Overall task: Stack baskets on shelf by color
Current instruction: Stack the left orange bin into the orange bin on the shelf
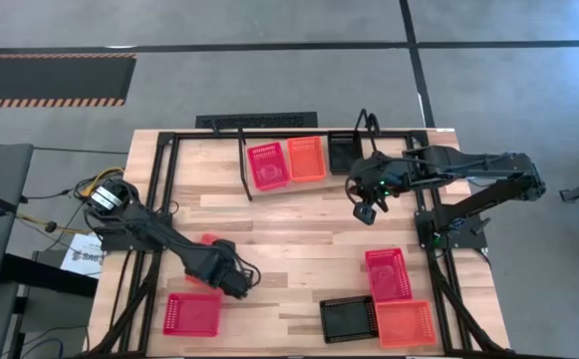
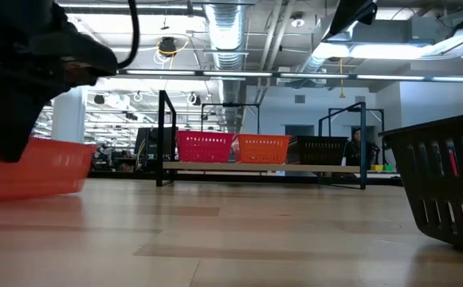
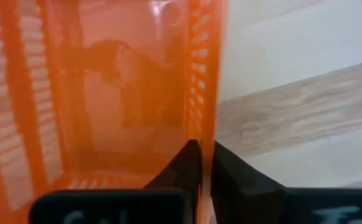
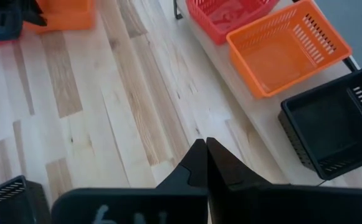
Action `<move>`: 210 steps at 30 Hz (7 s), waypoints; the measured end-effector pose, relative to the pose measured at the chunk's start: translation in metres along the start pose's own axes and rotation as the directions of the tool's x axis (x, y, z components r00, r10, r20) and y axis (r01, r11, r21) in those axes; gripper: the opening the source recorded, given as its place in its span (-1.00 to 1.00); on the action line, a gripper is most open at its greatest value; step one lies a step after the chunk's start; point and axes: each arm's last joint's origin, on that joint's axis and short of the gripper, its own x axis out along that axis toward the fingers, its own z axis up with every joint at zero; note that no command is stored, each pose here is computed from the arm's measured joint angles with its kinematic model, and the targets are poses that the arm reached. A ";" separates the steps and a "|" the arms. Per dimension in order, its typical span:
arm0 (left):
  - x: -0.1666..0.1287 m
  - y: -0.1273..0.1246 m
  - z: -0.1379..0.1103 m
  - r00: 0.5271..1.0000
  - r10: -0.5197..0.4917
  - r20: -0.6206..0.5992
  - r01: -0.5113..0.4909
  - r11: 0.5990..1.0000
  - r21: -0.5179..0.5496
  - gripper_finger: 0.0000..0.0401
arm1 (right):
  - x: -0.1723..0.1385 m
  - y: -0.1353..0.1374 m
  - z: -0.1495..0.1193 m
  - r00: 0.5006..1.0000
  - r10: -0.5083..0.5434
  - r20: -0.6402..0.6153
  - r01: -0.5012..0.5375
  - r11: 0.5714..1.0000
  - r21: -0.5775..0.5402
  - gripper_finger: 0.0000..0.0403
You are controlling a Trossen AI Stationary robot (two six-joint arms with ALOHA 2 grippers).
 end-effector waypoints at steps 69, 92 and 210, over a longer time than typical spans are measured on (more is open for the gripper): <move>-0.133 -0.085 0.065 0.889 -0.379 0.258 -0.154 0.282 0.947 -1.00 | 0.090 -0.021 0.111 0.860 0.328 -0.391 -0.432 0.875 -0.217 -0.54; -0.122 -0.092 0.069 0.887 -0.390 0.248 -0.161 0.243 0.957 -1.00 | 0.127 -0.022 0.119 0.824 0.362 -0.436 -0.481 0.854 -0.199 -0.54; -0.093 0.015 0.071 0.937 0.239 0.254 -0.332 0.390 0.859 -0.28 | 0.096 -0.114 0.045 0.960 -0.272 0.069 0.136 0.666 0.734 -1.00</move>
